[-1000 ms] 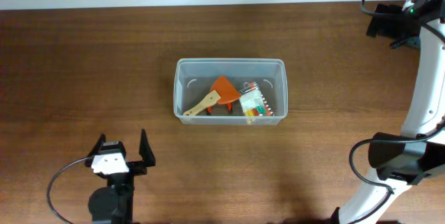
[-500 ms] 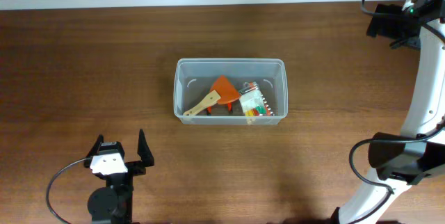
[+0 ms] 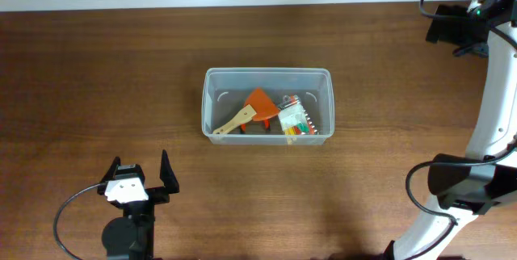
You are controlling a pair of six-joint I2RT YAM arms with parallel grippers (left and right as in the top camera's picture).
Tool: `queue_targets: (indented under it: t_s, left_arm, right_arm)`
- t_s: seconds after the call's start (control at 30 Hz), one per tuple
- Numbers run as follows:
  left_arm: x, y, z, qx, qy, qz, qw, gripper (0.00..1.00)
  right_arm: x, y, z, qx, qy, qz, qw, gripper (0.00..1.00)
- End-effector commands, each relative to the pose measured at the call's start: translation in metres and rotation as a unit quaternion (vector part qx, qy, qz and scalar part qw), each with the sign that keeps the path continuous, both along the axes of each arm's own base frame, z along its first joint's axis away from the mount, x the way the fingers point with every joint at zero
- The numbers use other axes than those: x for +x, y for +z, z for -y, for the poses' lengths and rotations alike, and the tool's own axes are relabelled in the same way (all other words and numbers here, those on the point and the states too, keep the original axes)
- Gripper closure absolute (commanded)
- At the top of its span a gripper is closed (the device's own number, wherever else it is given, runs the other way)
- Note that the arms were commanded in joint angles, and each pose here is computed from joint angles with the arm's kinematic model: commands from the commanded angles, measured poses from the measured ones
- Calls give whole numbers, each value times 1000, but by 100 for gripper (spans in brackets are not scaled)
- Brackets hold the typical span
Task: Pack container
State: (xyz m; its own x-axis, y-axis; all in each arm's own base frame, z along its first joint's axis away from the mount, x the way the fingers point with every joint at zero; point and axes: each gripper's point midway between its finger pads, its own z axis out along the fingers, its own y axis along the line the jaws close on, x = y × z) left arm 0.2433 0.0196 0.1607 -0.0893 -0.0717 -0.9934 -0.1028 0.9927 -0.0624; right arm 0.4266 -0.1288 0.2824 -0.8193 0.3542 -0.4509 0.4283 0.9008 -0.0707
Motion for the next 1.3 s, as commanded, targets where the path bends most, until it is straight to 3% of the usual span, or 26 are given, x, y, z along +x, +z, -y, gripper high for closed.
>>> queue_targets:
  t_s: [0.0,0.3,0.5,0.67,0.9,1.1,1.27]
  left_arm:
    - [0,-3,0,8,-3,-1,1000,1]
    - [0,-3,0,8,-3,-1,1000,1]
    - [0,-4,0,8,-3,-2,1000,1]
    - [0,-3,0,8,-3,-1,1000,1]
    - [0,-4,0,8,-3,-2,1000,1]
    - [0,-3,0,8,-3,-1,1000,1]
    - [0,-3,0,8,-3,-1,1000,1]
  right_arm:
    - [-2,8,-1,-4,-1,10,1000,1]
    - [-4,13,-2,-5,-1,16,1000,1]
    - [-31,67,-8,-20,-1,80,997,1]
    - [-80,135,-20,-41,-1,170,985,1]
    - [-181,224,-54,-68,18,314,947,1]
    - [-245,257,-83,-72,62,392,915,1]
    - [-280,251,-91,-68,77,408,907,2]
